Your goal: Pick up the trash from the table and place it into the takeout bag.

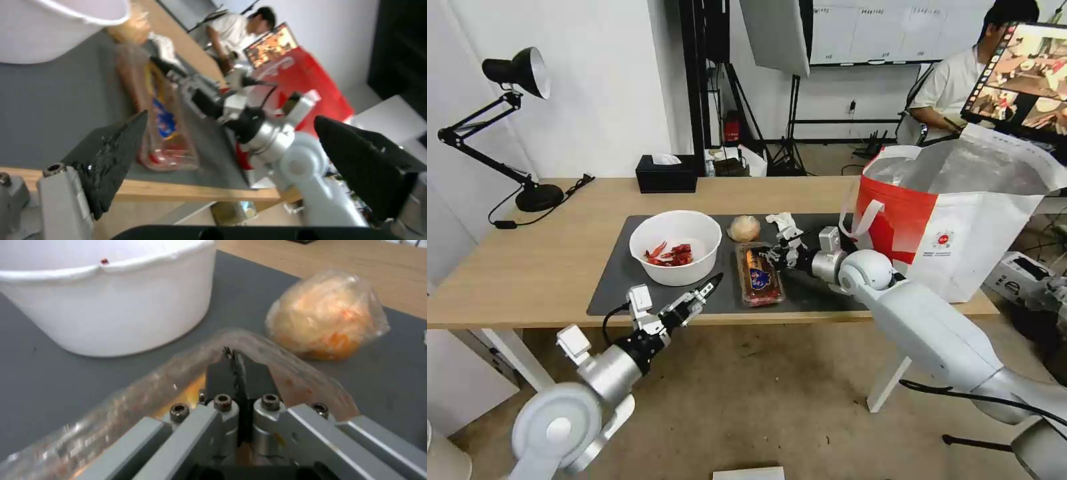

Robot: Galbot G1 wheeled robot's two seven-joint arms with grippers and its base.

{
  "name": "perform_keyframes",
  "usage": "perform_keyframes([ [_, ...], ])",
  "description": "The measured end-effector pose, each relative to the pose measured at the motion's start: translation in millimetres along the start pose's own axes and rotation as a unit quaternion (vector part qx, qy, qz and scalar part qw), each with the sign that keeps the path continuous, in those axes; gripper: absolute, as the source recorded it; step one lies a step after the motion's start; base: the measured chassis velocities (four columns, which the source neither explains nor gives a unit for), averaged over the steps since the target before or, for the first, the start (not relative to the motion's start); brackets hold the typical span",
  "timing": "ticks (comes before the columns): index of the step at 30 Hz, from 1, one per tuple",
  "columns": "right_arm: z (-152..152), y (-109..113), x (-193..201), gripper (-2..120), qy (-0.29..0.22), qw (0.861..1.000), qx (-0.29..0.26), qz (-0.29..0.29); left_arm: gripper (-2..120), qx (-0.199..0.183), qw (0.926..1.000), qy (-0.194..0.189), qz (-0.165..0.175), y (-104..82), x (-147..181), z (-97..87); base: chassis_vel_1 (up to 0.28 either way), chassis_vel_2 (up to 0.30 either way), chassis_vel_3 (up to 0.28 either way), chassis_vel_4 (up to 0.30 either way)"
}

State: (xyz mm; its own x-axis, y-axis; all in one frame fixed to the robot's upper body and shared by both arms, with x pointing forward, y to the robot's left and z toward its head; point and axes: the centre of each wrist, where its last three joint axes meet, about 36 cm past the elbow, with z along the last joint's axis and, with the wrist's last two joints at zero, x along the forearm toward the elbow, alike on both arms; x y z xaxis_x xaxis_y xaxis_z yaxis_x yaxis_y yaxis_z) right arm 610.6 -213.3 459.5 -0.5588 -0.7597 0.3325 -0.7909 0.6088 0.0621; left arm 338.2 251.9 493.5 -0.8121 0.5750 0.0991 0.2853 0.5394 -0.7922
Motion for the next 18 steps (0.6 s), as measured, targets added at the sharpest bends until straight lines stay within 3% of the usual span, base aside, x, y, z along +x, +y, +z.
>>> perform_keyframes([
  [9, -3.8, 2.0, -5.2, 0, 0.000, 1.000, 0.002, -0.003, 100, -0.002, 0.9984, 0.039, -0.042, 19.8, -34.6, -1.6, 0.000, 0.000, 0.000, 0.000],
  [18, -4.2, -1.4, -6.4, 0, 0.006, 1.000, 0.004, -0.002, 100, -0.010, 0.9973, 0.044, -0.057, 23.4, -53.1, -7.9, 0.000, 0.000, 0.000, 0.000],
])
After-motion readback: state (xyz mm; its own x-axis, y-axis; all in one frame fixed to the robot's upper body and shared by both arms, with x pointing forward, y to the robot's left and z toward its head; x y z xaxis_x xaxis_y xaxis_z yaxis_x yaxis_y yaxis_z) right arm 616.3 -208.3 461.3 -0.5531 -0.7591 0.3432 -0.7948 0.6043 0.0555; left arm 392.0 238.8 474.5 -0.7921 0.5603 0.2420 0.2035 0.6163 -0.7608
